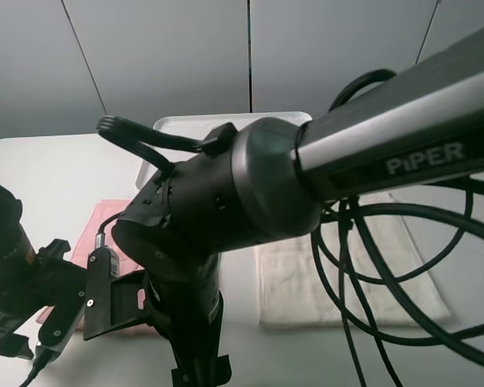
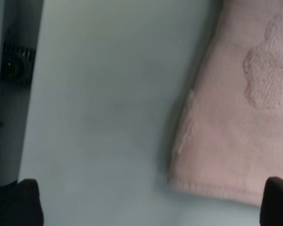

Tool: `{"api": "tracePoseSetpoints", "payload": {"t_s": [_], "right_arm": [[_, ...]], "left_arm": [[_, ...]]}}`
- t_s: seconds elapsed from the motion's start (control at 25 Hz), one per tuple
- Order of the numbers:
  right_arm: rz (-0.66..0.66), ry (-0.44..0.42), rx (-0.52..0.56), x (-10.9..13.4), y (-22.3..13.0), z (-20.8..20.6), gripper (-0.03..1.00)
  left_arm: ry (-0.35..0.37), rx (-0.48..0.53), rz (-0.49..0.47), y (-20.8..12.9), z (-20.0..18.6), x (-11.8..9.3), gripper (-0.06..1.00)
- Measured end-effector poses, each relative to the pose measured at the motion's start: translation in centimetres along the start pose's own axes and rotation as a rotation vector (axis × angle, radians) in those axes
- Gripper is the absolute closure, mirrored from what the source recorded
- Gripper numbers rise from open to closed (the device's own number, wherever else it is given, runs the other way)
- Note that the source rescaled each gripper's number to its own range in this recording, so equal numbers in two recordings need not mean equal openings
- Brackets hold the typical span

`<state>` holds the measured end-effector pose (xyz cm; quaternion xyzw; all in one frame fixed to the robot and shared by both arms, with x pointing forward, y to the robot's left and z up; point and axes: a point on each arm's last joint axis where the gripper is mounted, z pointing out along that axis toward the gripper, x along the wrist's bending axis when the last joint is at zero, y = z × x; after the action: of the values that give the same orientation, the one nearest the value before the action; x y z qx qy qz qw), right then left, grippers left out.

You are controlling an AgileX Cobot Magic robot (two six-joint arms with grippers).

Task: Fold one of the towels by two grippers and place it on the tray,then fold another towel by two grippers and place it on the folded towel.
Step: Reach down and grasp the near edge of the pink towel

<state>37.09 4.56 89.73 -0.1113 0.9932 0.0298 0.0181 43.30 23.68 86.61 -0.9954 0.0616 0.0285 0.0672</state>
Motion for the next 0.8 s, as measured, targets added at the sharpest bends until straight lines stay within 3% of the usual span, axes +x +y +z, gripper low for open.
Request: {"api": "tracePoseSetpoints", "payload": {"t_s": [0.56,0.8], "right_arm": [[0.022,0.016,0.071,-0.2,0.0,3.8,-0.03],[0.050,-0.029,0.097,-0.6,-0.2,3.8,-0.03]], "left_arm": [[0.002,0.003,-0.012,0.1,0.0,0.0,-0.04],[0.002,0.003,-0.012,0.1,0.0,0.0,-0.04]]}}
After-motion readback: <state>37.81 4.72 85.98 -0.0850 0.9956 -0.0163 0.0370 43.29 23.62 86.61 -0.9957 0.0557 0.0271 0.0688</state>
